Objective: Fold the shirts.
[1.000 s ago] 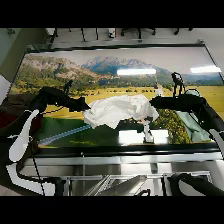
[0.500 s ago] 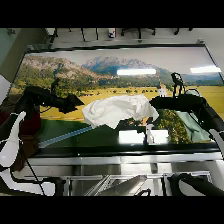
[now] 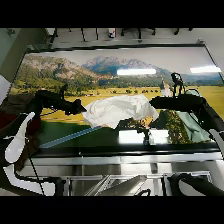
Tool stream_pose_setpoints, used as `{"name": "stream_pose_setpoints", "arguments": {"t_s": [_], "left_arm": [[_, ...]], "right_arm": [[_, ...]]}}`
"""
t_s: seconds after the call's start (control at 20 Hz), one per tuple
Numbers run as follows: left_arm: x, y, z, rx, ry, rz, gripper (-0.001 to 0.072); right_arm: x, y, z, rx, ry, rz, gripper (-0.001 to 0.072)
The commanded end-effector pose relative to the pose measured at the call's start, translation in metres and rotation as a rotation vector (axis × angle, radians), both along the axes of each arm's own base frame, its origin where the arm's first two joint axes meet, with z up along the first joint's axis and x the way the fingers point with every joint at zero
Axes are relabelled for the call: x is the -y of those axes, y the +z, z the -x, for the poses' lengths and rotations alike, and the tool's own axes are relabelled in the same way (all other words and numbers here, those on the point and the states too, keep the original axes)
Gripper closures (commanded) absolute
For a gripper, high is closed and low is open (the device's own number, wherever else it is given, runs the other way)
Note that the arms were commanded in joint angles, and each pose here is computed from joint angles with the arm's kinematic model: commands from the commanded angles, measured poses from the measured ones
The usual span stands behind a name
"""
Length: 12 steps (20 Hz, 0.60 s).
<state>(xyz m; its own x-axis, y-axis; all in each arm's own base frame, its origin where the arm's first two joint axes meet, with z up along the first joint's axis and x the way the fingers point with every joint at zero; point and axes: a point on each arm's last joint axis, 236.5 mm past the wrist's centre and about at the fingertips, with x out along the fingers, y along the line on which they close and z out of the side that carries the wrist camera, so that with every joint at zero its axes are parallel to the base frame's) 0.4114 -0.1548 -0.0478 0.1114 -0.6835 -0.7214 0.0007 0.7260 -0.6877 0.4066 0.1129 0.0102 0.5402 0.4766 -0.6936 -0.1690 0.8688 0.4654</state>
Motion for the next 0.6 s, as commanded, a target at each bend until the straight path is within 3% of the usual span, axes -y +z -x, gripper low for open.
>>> {"name": "stream_pose_setpoints", "arguments": {"t_s": [0.0,0.15,0.35,0.45,0.55], "left_arm": [[-0.002,0.033,-0.007,0.055,-0.024,0.014,0.0685],[0.009,0.08,0.0,0.112,-0.078,0.032,0.0685],[0.011,0.253,-0.01,0.516,-0.047,0.027,0.0686],[-0.002,0.393,0.016,0.867,0.024,0.018,0.0686],[-0.015,0.527,0.08,1.241,0.115,0.016,0.0686]], "right_arm": [[-0.002,0.002,0.001,0.0,0.003,-0.005,0.0696],[-0.004,0.057,-0.01,0.124,0.016,-0.008,0.0696],[0.003,0.283,-0.009,0.613,0.019,0.006,0.0696],[0.018,0.427,0.044,0.946,-0.016,0.052,0.0695],[0.029,0.528,0.122,1.217,-0.064,0.134,0.0696]]}}
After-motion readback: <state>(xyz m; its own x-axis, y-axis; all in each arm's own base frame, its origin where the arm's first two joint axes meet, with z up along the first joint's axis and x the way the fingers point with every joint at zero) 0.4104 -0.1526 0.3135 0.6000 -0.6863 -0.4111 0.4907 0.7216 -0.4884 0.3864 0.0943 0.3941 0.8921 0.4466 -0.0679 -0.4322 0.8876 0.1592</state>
